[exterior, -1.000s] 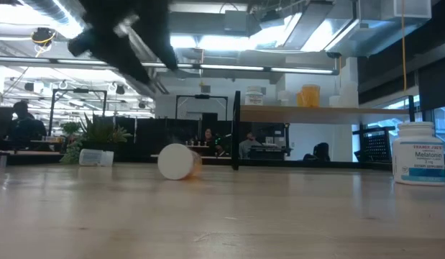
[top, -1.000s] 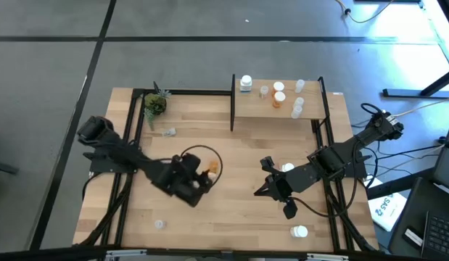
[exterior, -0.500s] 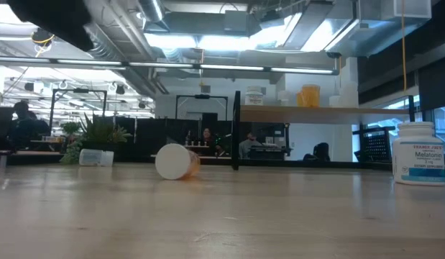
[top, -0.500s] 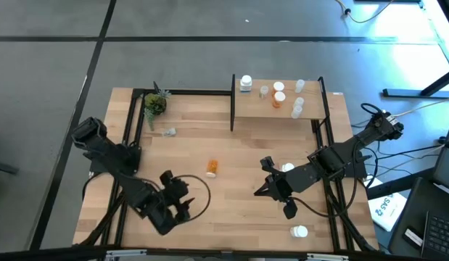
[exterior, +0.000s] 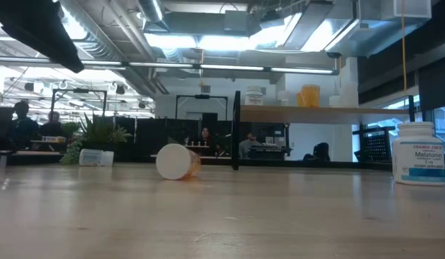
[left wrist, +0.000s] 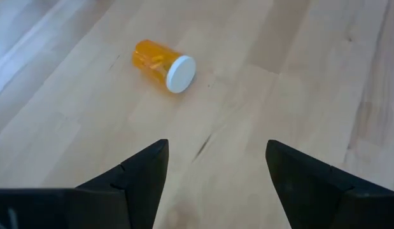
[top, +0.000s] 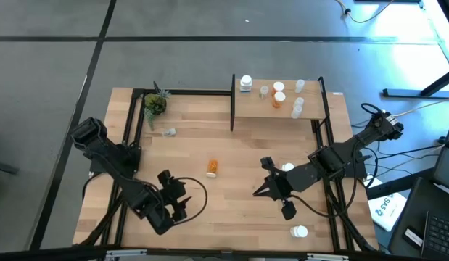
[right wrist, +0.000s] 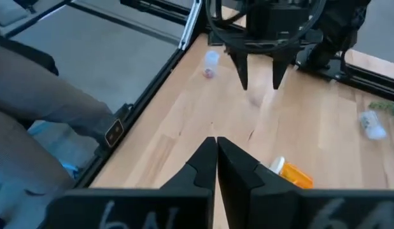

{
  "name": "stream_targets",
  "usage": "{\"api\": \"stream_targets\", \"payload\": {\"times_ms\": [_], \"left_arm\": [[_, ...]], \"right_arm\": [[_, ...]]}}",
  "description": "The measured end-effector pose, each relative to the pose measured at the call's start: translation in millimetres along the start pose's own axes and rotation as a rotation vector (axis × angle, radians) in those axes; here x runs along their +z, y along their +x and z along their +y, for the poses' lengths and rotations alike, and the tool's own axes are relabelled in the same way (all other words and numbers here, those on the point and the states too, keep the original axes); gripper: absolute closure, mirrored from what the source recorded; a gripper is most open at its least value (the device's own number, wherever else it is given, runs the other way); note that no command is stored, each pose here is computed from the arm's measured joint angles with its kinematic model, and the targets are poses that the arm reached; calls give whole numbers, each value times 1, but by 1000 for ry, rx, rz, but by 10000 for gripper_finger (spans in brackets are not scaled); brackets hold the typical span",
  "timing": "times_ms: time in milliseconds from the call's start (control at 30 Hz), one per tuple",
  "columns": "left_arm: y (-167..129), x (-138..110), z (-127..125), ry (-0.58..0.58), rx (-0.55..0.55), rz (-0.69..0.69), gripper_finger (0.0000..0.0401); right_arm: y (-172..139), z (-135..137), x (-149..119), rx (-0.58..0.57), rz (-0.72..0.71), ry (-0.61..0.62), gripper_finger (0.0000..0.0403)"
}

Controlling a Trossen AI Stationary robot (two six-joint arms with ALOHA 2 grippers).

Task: Pick and place medicine bottles onto shelf by color
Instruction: Put the orange pill bottle on the shelf aligned with the other orange pill bottle

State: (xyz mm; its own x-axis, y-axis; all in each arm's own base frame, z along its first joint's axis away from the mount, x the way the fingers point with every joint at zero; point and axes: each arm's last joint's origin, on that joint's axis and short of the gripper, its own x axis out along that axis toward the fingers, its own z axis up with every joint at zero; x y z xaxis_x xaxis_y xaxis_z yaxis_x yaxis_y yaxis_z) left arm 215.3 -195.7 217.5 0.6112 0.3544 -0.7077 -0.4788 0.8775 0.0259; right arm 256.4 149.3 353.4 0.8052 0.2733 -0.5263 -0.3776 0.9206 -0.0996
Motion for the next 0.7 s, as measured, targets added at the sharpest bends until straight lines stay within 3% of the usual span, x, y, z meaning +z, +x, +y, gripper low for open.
{"api": "stream_targets", "payload": {"times_ms": [367,567,700], "left_arm": [[-30,6,15,80,-24,-90,144],[-58,18,32,118,-66,-205,144],[-61,22,37,161,-54,-245,145]], "right_arm": [[2,-4,-4,12,19,38,386],[3,-12,-4,-90,19,91,386],[6,-13,-5,-139,30,83,386]]}}
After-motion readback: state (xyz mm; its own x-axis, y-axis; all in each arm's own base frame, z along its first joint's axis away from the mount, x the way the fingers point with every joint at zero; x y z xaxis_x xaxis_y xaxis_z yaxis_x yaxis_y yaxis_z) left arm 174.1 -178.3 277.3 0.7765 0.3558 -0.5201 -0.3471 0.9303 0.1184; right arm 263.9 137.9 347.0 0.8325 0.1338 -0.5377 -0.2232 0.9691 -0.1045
